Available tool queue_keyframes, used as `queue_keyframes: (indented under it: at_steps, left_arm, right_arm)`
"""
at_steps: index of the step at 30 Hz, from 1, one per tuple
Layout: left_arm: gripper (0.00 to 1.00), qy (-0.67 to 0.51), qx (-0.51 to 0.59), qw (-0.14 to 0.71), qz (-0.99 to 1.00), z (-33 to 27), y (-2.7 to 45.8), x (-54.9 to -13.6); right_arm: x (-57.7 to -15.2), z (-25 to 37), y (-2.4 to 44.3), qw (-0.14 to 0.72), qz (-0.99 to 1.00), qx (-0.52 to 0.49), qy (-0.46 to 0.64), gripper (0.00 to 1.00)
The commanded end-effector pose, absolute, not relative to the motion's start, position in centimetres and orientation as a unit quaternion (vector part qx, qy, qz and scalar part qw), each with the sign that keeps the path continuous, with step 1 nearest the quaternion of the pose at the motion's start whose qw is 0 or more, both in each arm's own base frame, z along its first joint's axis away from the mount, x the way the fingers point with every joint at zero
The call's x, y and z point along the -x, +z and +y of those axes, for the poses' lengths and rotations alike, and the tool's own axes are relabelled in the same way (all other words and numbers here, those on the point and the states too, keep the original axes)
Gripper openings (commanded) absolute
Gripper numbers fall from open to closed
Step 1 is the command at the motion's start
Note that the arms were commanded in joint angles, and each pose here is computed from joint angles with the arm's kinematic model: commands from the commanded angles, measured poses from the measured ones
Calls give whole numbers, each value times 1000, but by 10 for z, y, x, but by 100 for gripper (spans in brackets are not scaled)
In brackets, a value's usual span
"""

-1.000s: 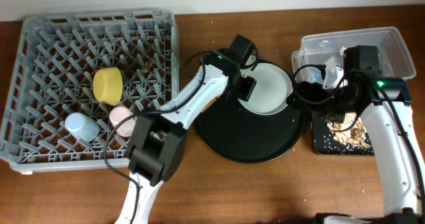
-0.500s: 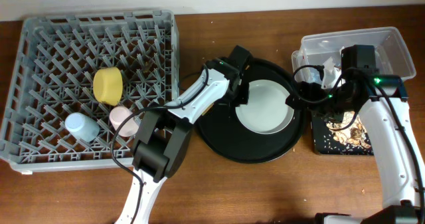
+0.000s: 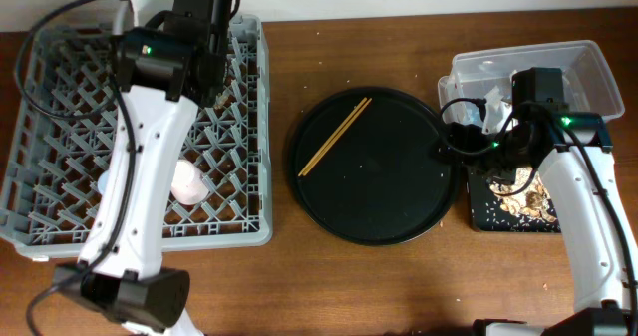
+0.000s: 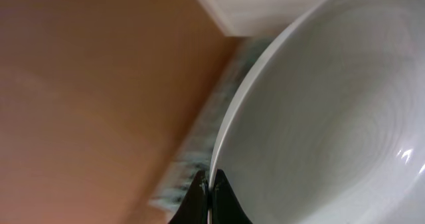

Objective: Sort waste into correct bins and load items into the dishwasher rack

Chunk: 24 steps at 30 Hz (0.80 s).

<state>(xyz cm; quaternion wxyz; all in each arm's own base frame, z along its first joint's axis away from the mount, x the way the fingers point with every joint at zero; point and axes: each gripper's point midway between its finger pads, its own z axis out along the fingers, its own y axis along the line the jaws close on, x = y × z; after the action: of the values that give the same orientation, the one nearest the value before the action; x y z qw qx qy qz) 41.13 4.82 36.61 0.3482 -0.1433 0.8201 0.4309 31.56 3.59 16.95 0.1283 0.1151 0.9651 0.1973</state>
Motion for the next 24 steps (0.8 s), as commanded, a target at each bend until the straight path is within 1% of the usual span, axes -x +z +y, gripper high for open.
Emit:
queue_keyframes:
  at_steps: [1,3,7,10,13,16,17,18,19,20,22,24]
  left_arm:
    - [0,566,170,308,746,89,368,-409]
    - [0,571,208,288,740,114,336,-411]
    - [0,608,211,224,732,152,286,-421]
    - [0,607,219,214,733,163,273,-424]
    - [0,584,216,177,762,173,233,-430]
    - [0,581,208,167,769,171,220,-434]
    - [17,581,206,169,769,169,223,-433]
    - [41,578,206,175,770,166,226,-434]
    - [77,563,208,186,778,158,231,-434]
    - [87,522,205,198,804,144,236,-437]
    - [87,392,172,225,875,102,245,-447]
    - [86,127,103,261,951,2,251,-459]
  right_arm:
    - [-318,32,171,134,965,-115,192,95]
    - [-318,32,171,134,965,-115,192,96]
    - [-318,32,171,134,965,-115,192,96]
    - [-318,32,171,134,965,-115,192,96]
    - [-317,32,170,132,966,-116,192,96]
    - [-317,32,170,132,966,-116,192,96]
    - [-317,32,170,132,966,-116,192,96]
    - [-317,32,170,132,966,-116,192,96]
    - [-317,32,170,132,966,-116,192,96]
    - [-317,32,170,132,966,-116,192,96]
    - [-317,32,170,132,966,-116,192,96]
    - [-317,32,170,132,966,-116,192,96]
